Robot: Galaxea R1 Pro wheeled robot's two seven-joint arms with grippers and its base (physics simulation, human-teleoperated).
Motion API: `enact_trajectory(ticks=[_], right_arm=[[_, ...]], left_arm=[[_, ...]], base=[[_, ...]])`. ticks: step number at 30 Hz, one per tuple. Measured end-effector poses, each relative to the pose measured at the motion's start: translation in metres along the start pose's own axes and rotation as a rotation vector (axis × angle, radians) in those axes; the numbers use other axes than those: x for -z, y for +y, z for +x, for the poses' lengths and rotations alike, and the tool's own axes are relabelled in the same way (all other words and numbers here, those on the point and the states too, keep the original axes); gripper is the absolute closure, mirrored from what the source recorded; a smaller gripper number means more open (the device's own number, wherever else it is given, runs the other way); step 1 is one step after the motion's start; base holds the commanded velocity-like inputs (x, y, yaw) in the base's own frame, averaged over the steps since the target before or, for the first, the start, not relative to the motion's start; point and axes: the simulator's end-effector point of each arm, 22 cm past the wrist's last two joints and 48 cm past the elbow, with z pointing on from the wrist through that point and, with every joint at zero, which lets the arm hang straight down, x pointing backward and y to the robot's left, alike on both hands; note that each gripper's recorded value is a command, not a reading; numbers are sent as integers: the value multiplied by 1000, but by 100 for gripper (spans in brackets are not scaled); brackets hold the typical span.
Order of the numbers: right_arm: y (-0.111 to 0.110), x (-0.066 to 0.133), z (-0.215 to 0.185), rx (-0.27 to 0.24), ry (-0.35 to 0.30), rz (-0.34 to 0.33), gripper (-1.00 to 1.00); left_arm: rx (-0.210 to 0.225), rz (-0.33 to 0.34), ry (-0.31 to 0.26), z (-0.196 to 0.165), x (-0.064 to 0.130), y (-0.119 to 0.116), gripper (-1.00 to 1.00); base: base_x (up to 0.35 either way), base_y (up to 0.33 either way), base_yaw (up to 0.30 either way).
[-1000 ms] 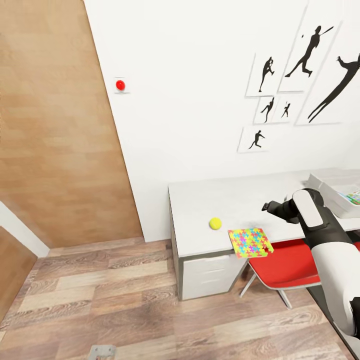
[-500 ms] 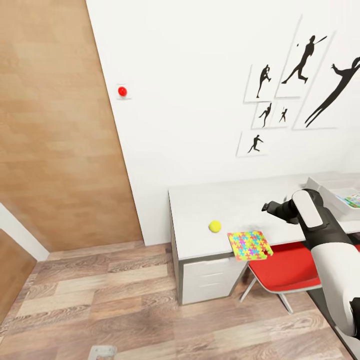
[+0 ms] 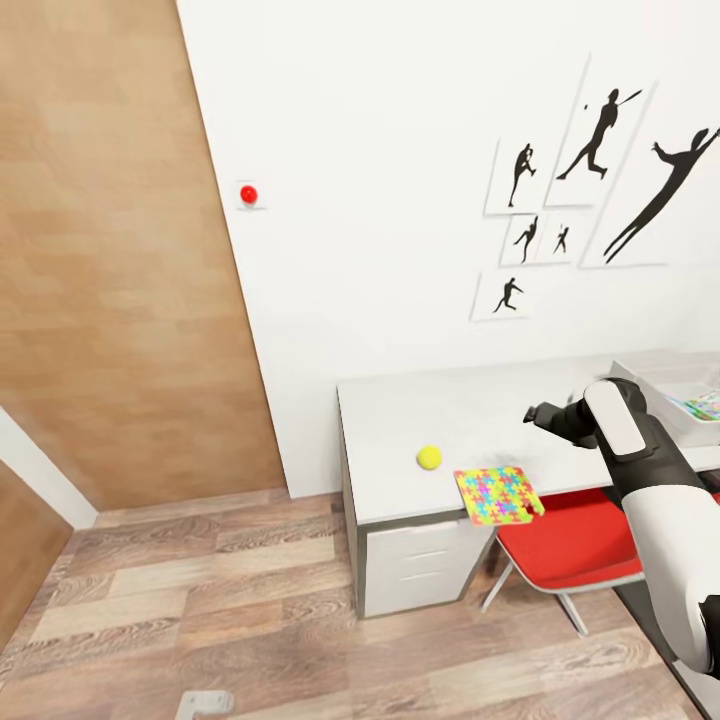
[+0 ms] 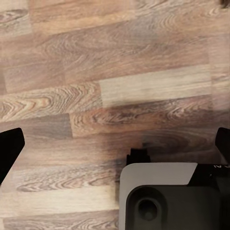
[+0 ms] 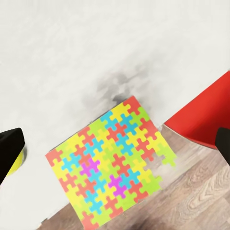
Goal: Put all the toys in the child's room - the three board games (two on the bed and one on the table), the two jigsaw puzzles on the table, and the tennis ball on the table - inside the toy box on the table in the child's room.
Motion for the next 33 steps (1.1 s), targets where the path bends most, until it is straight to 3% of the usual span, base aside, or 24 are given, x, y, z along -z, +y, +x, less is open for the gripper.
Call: enact_trajectory(ticks=[33], right_arm=[[6,31,-16,-9,-43,-30,-100]], left_arm=[[3,-1,-50,-19,9,1,-100]], base=[[-46,0,0]])
